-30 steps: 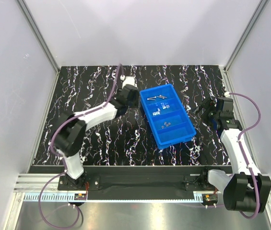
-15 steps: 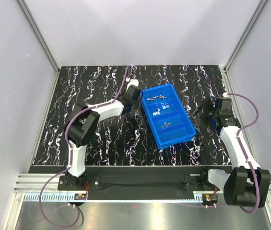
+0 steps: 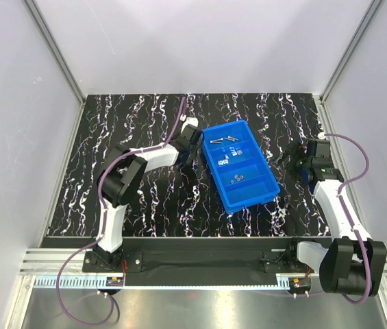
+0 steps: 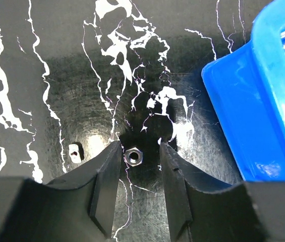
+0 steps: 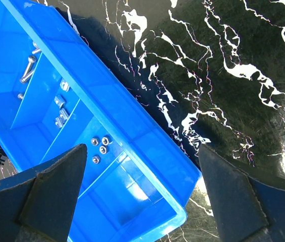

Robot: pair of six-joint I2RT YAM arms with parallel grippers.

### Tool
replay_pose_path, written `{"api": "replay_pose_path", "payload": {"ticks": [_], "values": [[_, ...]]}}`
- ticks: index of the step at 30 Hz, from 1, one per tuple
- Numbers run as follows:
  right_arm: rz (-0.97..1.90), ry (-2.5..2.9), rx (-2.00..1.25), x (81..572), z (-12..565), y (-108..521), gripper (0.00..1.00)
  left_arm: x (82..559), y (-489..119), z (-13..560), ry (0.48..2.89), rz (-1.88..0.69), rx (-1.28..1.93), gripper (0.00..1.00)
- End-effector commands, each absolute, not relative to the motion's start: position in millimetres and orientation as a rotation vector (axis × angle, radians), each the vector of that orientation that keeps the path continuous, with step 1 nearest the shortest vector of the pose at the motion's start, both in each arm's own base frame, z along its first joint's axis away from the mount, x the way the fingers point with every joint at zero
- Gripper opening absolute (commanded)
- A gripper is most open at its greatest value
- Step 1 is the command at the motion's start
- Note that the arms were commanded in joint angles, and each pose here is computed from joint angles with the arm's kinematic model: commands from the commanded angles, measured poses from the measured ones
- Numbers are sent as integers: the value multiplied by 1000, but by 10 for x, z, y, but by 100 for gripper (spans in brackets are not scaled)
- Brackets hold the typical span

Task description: Sort the screws and nuts into containers

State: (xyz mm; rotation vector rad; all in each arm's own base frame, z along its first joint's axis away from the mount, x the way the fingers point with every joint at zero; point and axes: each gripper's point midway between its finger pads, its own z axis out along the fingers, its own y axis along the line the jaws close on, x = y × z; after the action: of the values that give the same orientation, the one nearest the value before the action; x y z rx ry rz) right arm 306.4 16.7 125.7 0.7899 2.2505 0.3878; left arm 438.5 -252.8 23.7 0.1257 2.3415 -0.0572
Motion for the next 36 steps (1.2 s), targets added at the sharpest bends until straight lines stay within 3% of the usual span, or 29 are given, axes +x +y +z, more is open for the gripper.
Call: {"api": "replay_pose_path", "payload": {"ticks": [1,6,16,26,32,36], "values": [[376,2209,755,3165,1405,140,100,4464,-2557,272,2314,-86,83,41],[376,2217,758,3167,1391,142,100,4430,-2512,188,2337,-58,75,36],[381,2212,759,3162,1396,146,100,4346,-2443,118,2349,-40,60,35],[376,2206,759,3156,1423,139,100,4358,-2386,109,2330,-16,49,14],[381,2196,757,3149,1461,145,100,4303,-2361,494,2249,-77,20,10],[392,2183,760,3156,1502,151,100,4204,-2496,1173,2121,-261,-8,10]]}}
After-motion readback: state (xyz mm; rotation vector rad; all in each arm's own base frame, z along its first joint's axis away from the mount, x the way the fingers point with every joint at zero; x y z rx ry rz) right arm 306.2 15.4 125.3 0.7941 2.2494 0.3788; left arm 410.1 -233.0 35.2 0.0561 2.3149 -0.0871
